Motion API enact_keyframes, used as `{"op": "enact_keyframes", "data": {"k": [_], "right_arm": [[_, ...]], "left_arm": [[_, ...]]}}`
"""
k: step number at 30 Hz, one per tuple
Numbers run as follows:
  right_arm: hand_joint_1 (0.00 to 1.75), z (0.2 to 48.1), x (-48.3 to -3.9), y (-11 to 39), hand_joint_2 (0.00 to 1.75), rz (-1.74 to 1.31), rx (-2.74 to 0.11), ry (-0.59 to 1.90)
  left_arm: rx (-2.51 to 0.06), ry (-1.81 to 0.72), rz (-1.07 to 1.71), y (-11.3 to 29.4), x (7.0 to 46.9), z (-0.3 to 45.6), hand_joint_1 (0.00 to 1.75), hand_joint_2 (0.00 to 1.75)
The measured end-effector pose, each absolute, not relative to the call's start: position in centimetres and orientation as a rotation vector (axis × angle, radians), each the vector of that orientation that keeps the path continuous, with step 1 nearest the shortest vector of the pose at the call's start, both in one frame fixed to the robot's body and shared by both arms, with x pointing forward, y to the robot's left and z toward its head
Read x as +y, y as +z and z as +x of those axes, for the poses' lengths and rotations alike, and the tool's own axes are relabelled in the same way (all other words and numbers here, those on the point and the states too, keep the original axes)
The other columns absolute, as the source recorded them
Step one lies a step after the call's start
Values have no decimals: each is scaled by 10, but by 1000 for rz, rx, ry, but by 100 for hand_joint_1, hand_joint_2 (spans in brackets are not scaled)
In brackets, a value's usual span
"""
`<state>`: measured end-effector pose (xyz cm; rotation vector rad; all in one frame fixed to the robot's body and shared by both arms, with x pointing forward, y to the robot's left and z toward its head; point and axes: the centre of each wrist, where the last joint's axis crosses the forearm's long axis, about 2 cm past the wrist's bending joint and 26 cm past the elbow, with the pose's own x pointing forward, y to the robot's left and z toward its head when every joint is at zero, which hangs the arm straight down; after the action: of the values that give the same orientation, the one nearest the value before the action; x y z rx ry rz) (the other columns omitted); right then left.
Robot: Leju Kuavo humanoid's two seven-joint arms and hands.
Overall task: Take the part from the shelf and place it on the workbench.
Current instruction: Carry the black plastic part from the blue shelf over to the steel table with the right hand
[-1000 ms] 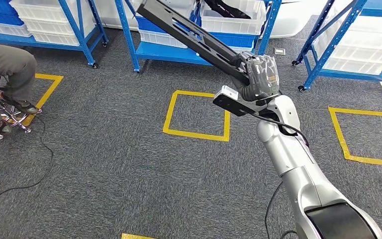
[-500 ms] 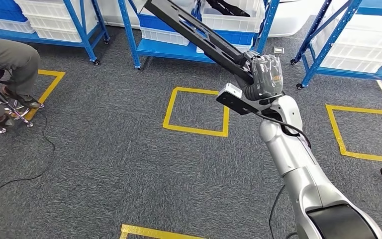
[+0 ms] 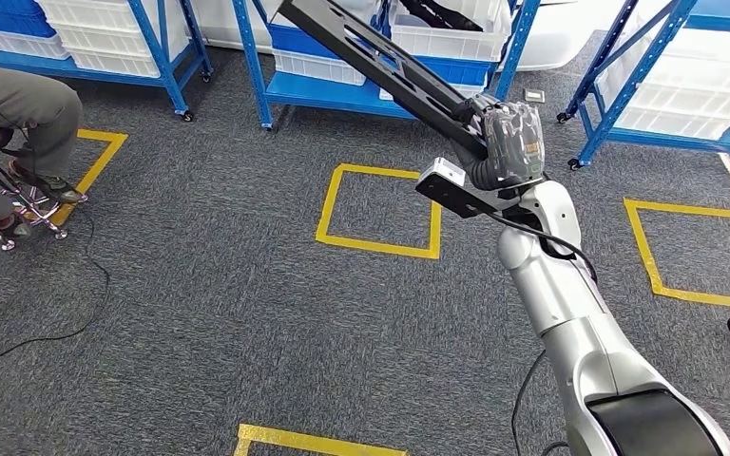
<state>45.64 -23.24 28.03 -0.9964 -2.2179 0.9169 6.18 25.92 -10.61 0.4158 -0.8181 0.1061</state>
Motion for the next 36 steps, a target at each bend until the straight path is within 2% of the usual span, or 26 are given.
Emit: {"op": "enact_keyframes", "data": {"k": [36], "right_arm": [[173,458,-239,282,175,-1021,-2229,910]], "left_arm": [[-848,101,438,-105,251,62,0,0]]}}
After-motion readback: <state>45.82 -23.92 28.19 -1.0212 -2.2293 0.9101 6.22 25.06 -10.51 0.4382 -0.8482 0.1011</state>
